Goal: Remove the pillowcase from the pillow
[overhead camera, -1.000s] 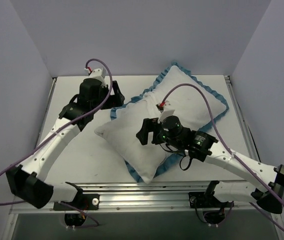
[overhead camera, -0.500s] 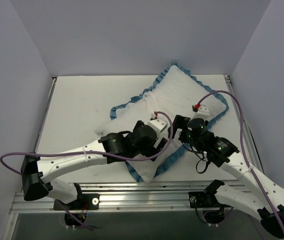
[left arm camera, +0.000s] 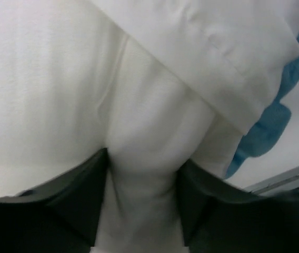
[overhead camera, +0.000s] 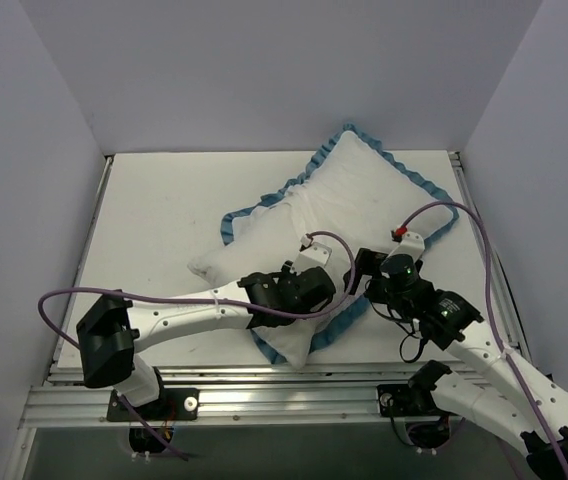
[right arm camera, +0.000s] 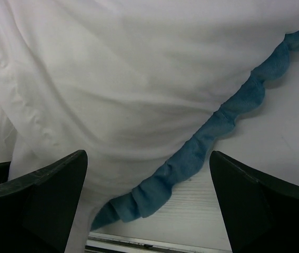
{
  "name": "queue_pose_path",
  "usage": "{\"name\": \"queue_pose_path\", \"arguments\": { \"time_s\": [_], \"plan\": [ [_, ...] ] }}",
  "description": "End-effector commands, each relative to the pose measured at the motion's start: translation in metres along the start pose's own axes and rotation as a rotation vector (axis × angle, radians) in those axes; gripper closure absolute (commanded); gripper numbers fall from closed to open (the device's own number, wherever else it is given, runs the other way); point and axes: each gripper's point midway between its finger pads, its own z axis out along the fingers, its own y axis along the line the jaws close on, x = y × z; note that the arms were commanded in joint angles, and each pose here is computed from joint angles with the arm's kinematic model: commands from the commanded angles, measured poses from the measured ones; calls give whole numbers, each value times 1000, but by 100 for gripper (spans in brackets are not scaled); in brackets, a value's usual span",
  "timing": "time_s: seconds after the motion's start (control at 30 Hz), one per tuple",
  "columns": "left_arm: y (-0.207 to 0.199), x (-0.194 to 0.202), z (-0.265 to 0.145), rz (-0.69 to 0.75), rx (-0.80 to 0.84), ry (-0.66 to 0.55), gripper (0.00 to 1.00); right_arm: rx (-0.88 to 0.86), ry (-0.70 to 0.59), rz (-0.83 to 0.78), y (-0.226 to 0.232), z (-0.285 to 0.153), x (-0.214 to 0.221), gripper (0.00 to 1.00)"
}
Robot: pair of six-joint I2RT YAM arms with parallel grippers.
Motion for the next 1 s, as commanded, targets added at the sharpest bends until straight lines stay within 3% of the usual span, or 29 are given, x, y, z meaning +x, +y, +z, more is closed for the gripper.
{"name": "queue_pose_path", "arguments": {
  "time_s": [0.0,0.07,0.1,0.33,0.53,0.8,0.9,0.97],
  "plan": [
    [26,14,17,-125,-56,36,60,-16,25,10,-1,2,9,5],
    [31,2,17,-171,-25,3,82,-38,49,-5,1,5,18,7],
    [32,-2,16,-175,-9,-1,97,-52,64,-16,2,6,22,7],
    [45,-49,-6,-229,40,-89,98,-229,259,-95,29,13,68,11],
    [37,-84,-24,-238,101,-142,98,-277,262,-112,47,27,79,11],
    [41,-97,-33,-243,109,-163,98,-238,245,-151,58,52,85,12],
    [44,-95,-34,-242,108,-154,98,-186,223,-144,52,60,83,24],
    [46,-91,-35,-240,103,-147,98,-168,193,-143,50,63,75,42]
  ]
}}
